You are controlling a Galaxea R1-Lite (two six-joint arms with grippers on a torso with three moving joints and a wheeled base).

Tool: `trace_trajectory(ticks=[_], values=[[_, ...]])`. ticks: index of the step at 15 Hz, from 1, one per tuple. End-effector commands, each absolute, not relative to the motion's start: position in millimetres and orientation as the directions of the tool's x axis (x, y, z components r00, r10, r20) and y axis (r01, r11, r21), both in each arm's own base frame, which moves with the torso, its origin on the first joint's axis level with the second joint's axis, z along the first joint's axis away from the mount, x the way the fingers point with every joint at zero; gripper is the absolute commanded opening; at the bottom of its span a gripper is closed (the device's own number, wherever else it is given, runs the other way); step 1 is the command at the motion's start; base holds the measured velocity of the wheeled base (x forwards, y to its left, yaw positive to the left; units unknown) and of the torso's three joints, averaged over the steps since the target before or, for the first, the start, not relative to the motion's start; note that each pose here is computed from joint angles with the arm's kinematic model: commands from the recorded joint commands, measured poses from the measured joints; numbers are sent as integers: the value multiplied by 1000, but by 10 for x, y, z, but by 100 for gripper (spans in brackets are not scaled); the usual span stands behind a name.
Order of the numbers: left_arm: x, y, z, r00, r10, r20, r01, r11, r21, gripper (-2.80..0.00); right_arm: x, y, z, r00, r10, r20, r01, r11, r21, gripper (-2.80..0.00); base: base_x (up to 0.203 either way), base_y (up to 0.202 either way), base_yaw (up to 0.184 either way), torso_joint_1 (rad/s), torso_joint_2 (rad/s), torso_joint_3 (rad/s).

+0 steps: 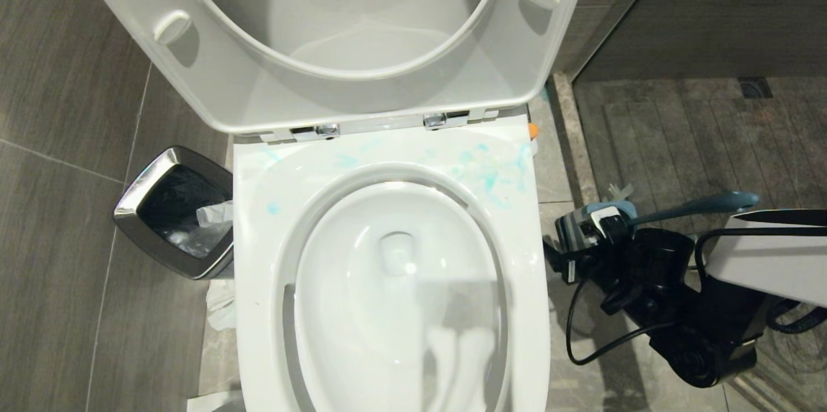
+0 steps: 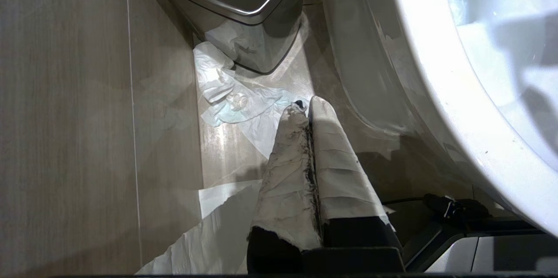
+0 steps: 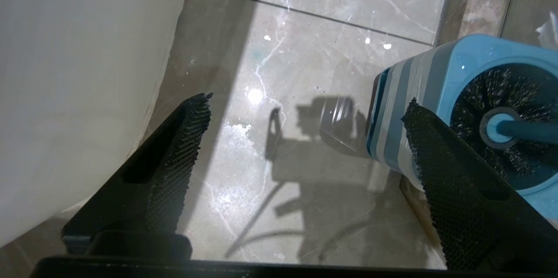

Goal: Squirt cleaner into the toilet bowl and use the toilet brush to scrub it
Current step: Pour in the cleaning agent

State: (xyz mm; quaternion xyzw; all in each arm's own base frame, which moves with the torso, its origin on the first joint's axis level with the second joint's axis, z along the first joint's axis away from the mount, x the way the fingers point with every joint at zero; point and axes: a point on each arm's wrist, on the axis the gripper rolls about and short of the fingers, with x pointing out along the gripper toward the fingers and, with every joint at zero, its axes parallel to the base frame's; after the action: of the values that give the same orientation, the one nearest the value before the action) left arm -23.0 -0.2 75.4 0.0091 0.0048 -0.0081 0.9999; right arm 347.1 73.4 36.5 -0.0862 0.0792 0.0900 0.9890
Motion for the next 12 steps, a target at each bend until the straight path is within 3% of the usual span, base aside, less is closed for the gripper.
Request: trace_trajectory(ticks=[1, 6, 12], values=[[-229, -2, 756, 1000, -15, -11, 16, 1000, 18, -280, 3483, 739, 355, 972, 167, -166, -193, 969, -157, 0, 0, 0, 0, 0, 0, 0], [-229, -2, 756, 1000, -15, -11, 16, 1000, 18, -280, 3543, 732, 379, 976, 163, -145, -186, 970, -157, 0, 0, 0, 0, 0, 0, 0], [-228, -2, 752, 1000, -17, -12, 17, 1000, 18, -280, 4022, 764, 368, 974, 227, -23, -228, 960, -165, 0, 0, 0, 0, 0, 0, 0]])
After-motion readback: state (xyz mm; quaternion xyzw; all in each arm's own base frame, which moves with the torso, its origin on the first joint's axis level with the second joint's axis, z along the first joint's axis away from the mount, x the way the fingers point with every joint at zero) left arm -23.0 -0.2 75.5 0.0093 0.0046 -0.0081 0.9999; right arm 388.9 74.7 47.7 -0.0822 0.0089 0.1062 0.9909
